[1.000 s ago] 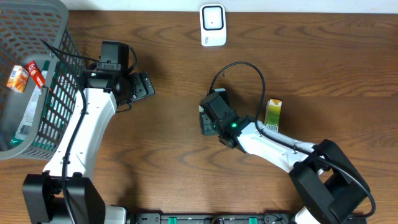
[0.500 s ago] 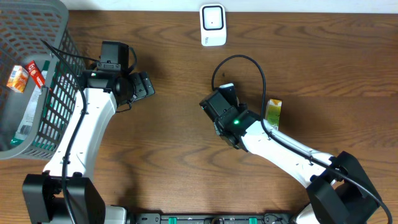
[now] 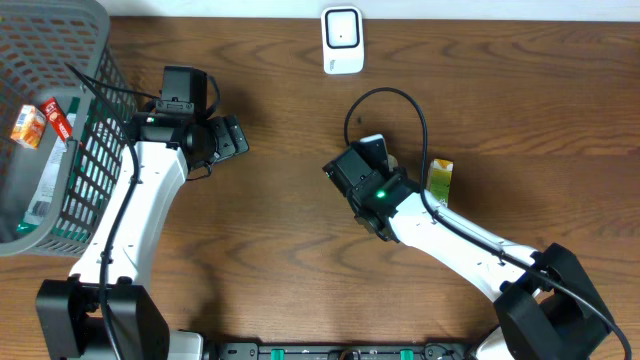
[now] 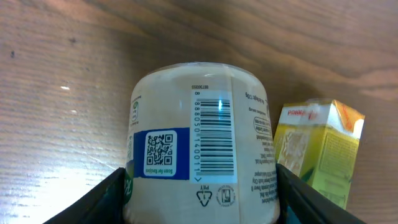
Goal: Scan the item barcode
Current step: 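Rotate the held jar with the right gripper to show its barcode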
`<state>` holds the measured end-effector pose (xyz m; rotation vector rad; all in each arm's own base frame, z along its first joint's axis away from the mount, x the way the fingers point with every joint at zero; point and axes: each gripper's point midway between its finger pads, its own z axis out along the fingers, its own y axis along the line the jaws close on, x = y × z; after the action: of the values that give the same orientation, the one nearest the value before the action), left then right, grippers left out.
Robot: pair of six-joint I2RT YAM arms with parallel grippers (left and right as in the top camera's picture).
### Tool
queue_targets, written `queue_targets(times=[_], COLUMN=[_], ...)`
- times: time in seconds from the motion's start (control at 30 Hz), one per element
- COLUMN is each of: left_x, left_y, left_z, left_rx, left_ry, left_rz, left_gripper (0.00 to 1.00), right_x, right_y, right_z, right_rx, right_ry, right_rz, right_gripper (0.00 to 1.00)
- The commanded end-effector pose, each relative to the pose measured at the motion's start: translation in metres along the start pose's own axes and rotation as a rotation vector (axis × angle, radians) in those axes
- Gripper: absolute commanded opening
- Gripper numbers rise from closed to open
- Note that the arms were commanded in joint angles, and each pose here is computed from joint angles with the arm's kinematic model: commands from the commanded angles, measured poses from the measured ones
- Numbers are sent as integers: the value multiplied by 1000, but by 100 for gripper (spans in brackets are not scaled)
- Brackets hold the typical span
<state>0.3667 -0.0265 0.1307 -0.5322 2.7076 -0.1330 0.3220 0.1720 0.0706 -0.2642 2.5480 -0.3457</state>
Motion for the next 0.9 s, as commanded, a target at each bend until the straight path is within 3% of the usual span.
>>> queue_targets(times=[0.0, 0.07, 0.2, 0.33, 0.87], left_x=[-8, -8, -8, -8, -8], left_y=[0, 0, 0, 0, 0], left_z=[-7, -7, -7, -7, -7], left_rx=[-1, -1, -1, -1, -1], left_ry=[-29, -29, -29, -29, -29], left_rz=[-2, -2, -2, -2, -2], left_gripper=[95, 95, 95, 95, 95], right_x=[-23, -28, -47, -60, -6], right_y=[15, 43, -13, -9, -11], right_z=[-10, -17, -19, -34, 12], right_rx=[-183, -375, -192, -300, -33], right_ry=[-19, -8, -22, -34, 68], right_rz=[123, 67, 144, 170, 194], right_gripper=[48, 45, 46, 38, 42])
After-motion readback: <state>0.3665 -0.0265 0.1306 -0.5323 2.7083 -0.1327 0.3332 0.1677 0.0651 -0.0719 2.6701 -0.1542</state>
